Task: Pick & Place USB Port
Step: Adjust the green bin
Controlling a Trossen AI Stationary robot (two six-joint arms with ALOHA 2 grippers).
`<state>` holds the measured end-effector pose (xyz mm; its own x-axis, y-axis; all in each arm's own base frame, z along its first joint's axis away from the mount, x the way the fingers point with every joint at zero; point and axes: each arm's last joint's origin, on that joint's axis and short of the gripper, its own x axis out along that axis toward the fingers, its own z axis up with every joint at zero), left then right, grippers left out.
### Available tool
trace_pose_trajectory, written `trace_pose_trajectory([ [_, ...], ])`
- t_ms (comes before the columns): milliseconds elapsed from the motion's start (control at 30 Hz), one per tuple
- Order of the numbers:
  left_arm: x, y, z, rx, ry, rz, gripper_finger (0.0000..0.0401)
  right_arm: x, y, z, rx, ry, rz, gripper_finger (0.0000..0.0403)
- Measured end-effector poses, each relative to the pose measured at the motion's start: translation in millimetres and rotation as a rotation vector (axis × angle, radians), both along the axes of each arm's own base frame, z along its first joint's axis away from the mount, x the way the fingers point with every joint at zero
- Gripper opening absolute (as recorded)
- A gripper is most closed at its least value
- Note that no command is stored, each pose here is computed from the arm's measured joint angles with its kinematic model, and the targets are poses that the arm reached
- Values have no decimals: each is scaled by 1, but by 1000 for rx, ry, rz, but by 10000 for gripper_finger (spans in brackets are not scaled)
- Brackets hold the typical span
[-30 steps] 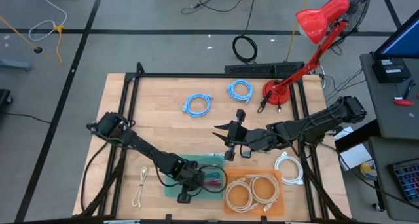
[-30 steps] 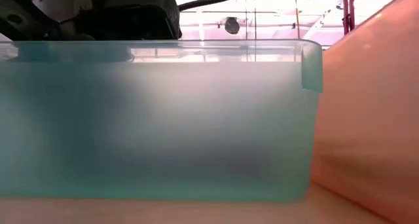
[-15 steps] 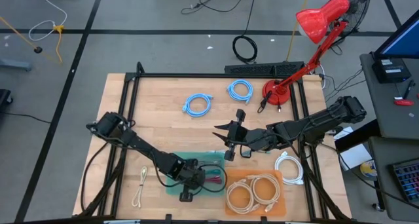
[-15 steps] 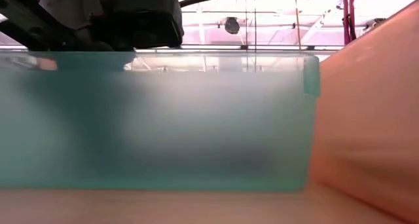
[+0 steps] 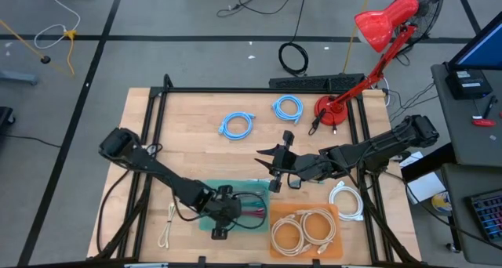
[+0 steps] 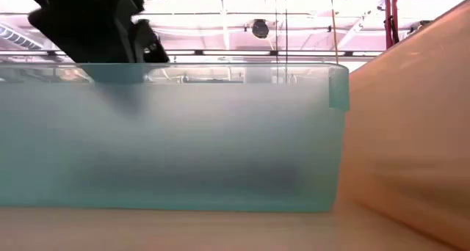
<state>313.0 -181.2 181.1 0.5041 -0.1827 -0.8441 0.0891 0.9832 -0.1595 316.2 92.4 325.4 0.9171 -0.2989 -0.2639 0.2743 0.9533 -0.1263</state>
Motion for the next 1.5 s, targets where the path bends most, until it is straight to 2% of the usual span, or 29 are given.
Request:
trace_pose_trajectory([
  [100, -17, -1, 9, 41, 57, 63, 1, 0, 0, 0, -1, 1, 0, 95],
  [200, -36, 0, 20, 95, 87, 196, 2, 0, 0, 0, -1, 4, 0, 94],
  [300, -51, -4, 25, 105, 118, 275, 10, 0, 0, -1, -3, 9, 0, 94],
  [667, -95, -43, 29, 31, 176, 317, 21, -3, 2, -6, 23, 55, -7, 94],
  [767, -110, -49, 28, 57, 184, 364, 21, -6, 6, -4, 24, 50, 8, 93],
  [900, -124, -55, 28, 123, 88, 430, 21, -9, 13, -2, 20, 39, 36, 93],
  [1067, -116, -54, 34, 218, -188, 457, 21, -12, 21, 3, 7, 6, 71, 93],
  [1133, -105, -50, 35, 234, -226, 449, 21, -13, 24, 3, -6, 5, 82, 93],
  [1300, -74, -30, 29, 159, -87, 369, 4, -13, 25, 4, -24, 3, 91, 94],
  [1500, -63, -9, 14, 86, 66, 324, 3, -13, 25, 4, -35, 7, 94, 94],
])
